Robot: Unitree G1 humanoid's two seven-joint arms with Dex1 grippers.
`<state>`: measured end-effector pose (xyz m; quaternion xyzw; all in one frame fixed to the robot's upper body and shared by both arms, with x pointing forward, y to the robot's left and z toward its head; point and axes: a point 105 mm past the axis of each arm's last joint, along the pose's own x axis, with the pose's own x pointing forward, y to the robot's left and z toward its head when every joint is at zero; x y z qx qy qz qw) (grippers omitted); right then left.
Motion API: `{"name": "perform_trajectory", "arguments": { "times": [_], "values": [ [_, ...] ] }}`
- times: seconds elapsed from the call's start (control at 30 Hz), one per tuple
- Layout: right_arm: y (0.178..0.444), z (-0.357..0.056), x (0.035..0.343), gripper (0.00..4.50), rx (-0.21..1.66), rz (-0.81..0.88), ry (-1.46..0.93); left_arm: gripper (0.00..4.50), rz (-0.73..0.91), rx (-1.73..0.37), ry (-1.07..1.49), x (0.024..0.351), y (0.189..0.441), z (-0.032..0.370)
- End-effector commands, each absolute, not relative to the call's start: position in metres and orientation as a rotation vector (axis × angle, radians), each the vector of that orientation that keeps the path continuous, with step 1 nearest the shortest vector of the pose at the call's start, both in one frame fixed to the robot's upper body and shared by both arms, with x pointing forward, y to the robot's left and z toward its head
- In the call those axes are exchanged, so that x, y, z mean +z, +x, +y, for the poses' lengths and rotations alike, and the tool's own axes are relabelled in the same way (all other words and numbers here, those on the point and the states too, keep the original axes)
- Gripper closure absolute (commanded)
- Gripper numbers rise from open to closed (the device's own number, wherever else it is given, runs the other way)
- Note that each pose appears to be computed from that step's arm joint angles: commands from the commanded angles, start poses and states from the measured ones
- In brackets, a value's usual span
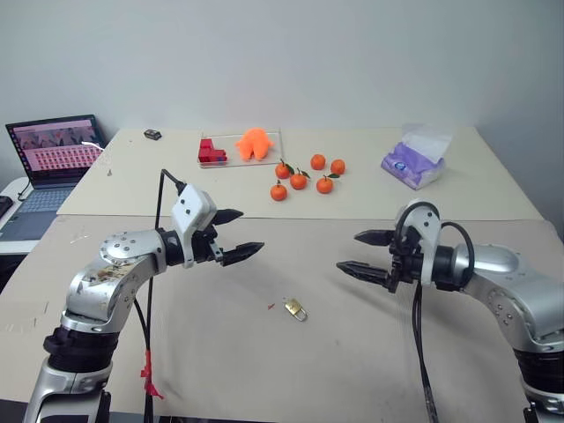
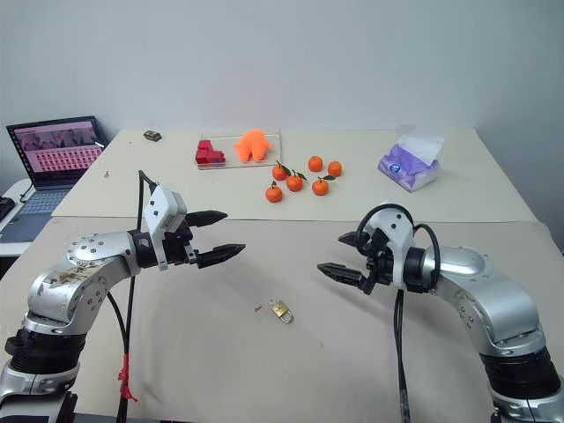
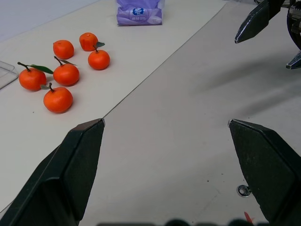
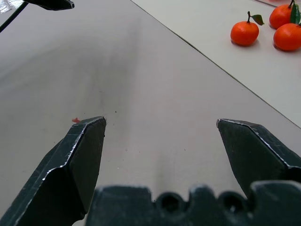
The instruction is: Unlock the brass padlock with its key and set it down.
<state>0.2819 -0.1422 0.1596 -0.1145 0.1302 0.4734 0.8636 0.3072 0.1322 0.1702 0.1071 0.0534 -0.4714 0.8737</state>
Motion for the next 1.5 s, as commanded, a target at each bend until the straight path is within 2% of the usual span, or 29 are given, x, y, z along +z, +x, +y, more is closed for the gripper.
{"name": "perform_trajectory", "arguments": {
  "times": [0.03,0.13,0.27,0.57,0.8,1.2,1.5],
  "values": [
    [0.284,-0.140,0.176,0.05,0.991,0.202,-0.267,0.00,0.043,-0.968,0.235,0.186,0.313,0.136],
    [0.282,-0.143,0.184,0.05,0.974,0.189,-0.284,0.00,0.016,-0.976,0.223,0.193,0.321,0.142],
    [0.277,-0.137,0.185,0.05,0.989,0.192,-0.292,0.00,0.061,-1.041,0.381,0.174,0.322,0.145],
    [0.273,-0.108,0.151,0.05,0.934,0.278,-0.343,0.00,0.072,-1.255,0.503,0.165,0.318,0.135],
    [0.259,-0.092,0.122,0.05,0.865,0.314,-0.323,0.00,0.079,-1.464,0.587,0.165,0.317,0.126],
    [0.240,-0.065,0.104,0.05,0.803,0.323,-0.228,0.00,0.102,-1.588,0.631,0.171,0.330,0.116],
    [0.231,-0.045,0.090,0.05,0.821,0.350,-0.193,0.00,0.140,-1.631,0.638,0.173,0.323,0.121]
  ]
}}
